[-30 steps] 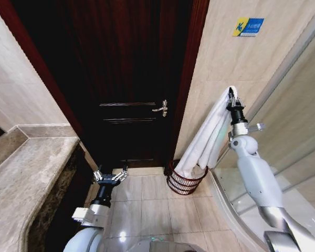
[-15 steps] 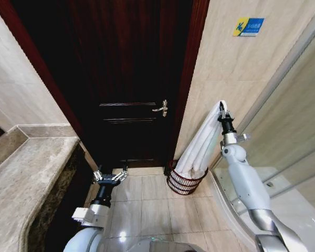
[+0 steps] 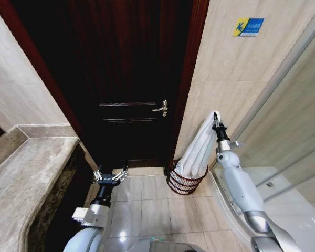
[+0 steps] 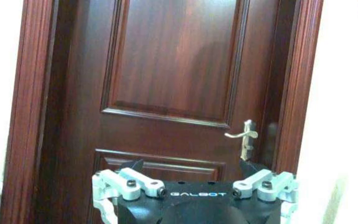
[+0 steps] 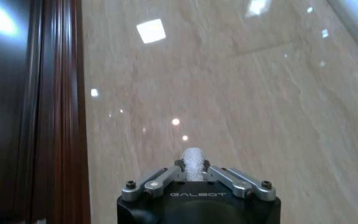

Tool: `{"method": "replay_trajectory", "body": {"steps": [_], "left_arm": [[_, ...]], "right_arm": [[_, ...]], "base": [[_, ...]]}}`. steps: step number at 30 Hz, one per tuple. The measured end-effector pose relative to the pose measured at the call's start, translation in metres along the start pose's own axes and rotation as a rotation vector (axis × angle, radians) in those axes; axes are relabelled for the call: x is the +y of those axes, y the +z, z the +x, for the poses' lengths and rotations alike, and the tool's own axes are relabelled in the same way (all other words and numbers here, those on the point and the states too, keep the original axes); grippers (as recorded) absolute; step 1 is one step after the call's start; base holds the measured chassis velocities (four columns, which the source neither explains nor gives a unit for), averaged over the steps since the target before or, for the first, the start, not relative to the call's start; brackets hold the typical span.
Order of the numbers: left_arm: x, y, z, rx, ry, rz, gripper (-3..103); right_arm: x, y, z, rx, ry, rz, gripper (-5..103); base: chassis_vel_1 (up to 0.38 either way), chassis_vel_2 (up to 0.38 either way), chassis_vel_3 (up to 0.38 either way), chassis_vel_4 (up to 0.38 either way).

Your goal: Discard the used towel into the hamper.

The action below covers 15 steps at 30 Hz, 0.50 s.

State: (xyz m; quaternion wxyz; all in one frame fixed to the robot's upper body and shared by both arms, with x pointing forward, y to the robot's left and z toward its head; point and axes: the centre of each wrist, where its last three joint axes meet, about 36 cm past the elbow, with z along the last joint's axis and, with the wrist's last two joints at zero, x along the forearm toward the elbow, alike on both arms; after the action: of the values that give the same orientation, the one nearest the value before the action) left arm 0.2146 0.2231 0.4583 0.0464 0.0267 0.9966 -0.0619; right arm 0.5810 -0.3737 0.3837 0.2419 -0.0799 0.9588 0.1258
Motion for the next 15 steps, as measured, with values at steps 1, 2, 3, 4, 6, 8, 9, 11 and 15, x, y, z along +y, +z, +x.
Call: {"method": "replay_trajectory", "body": {"steps": [1, 2, 3, 4, 6, 8, 9, 11, 15], "left_arm": [[0.000, 0.000, 0.000, 0.000, 0.000, 0.000, 100], [0.000, 0.000, 0.000, 0.000, 0.000, 0.000, 100], [0.000, 0.000, 0.000, 0.000, 0.000, 0.000, 100], [0.000, 0.000, 0.000, 0.000, 0.000, 0.000, 100], [0.000, 0.000, 0.000, 0.000, 0.000, 0.000, 100], [0.000, 0.000, 0.000, 0.000, 0.000, 0.000, 100], [0.000, 0.000, 0.000, 0.000, 0.000, 0.000, 100], [0.000, 0.000, 0.000, 0.000, 0.000, 0.000, 100], [0.000, 0.000, 0.000, 0.000, 0.000, 0.000, 100]], "right_arm": [[0.000, 0.000, 0.000, 0.000, 0.000, 0.000, 5], [-0.002, 0.006, 0.004, 0.011, 0.001, -0.002, 5], [-0.002, 0.009, 0.005, 0.016, 0.001, -0.003, 5], [-0.004, 0.018, 0.008, 0.025, 0.003, -0.003, 5], [-0.005, 0.023, 0.010, 0.029, 0.004, -0.003, 5], [-0.005, 0.030, 0.010, 0.035, 0.006, -0.004, 5], [-0.005, 0.035, 0.009, 0.041, 0.008, -0.005, 5], [-0.006, 0.040, 0.008, 0.046, 0.008, -0.004, 5], [-0.007, 0.048, 0.001, 0.057, 0.008, -0.002, 5]], "base": [[0.000, 0.000, 0.000, 0.000], [0.000, 0.000, 0.000, 0.000], [0.000, 0.000, 0.000, 0.000], [0.000, 0.000, 0.000, 0.000], [0.000, 0.000, 0.000, 0.000], [0.000, 0.000, 0.000, 0.000], [0.000, 0.000, 0.000, 0.000], [0.000, 0.000, 0.000, 0.000], [0.000, 0.000, 0.000, 0.000]]}}
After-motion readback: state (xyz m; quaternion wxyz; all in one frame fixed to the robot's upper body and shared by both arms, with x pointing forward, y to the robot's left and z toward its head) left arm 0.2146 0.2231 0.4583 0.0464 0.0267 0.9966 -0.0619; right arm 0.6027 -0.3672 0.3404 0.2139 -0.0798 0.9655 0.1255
